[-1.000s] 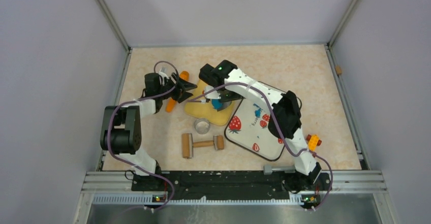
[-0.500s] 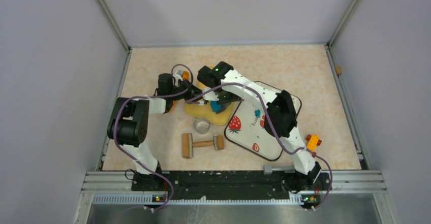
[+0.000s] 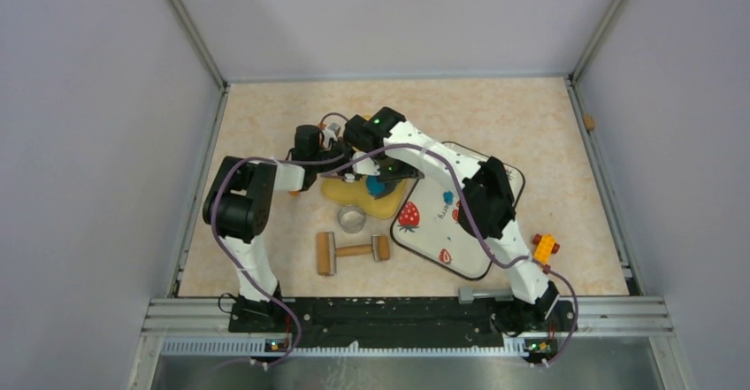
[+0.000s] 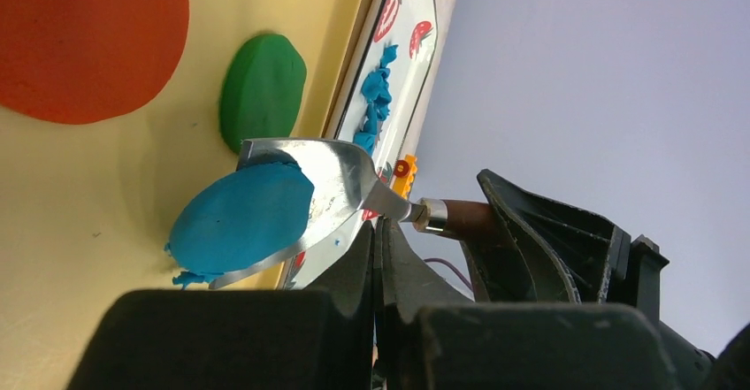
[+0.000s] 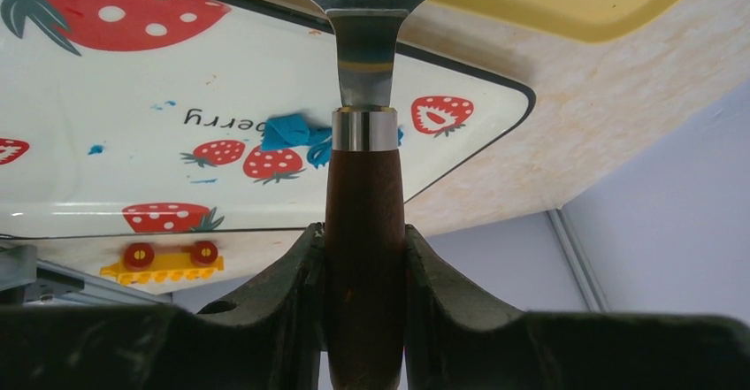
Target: Roll out the dumpling wrappers from the dough
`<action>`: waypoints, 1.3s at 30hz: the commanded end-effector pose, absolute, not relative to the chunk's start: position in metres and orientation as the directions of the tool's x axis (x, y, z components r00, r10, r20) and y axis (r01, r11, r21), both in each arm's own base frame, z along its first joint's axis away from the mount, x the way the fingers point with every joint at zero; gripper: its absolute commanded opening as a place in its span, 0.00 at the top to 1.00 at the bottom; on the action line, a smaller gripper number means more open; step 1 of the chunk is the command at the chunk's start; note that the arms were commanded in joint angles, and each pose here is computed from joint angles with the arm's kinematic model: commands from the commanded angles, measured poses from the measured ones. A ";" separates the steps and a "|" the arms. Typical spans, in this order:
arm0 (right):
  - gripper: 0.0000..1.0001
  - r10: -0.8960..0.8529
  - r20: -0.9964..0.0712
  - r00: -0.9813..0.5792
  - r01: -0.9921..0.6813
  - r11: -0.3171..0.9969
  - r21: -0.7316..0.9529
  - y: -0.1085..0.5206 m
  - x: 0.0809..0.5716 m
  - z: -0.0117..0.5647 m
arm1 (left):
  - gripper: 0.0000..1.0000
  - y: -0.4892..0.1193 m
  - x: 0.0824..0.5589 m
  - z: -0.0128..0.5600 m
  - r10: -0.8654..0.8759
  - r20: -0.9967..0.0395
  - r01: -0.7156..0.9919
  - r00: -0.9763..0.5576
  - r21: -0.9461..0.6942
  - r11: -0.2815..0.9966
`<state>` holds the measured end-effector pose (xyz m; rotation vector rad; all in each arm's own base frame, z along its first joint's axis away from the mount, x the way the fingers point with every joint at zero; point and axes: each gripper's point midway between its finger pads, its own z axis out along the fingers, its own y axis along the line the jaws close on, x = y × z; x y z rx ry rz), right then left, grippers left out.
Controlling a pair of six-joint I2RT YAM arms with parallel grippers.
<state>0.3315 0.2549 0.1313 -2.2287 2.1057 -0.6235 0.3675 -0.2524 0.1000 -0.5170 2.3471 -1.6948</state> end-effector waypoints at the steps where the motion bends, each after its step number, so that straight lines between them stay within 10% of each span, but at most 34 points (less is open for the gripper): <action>1: 1.00 -0.979 0.206 -0.003 -0.942 -0.066 -0.329 0.271 0.334 0.145 | 1.00 -0.267 0.376 0.106 -0.365 0.011 -0.121 -0.931 -0.952 0.280; 12: 1.00 -0.984 0.156 -0.086 -0.964 0.043 -0.261 0.266 0.310 0.135 | 1.00 -0.227 0.387 0.143 -0.517 -0.052 -0.019 -0.855 -0.991 0.131; 39: 1.00 -0.975 0.102 -0.198 -0.949 0.164 -0.270 0.273 0.317 0.130 | 1.00 -0.255 0.357 0.068 -0.486 0.083 -0.260 -0.870 -0.915 0.308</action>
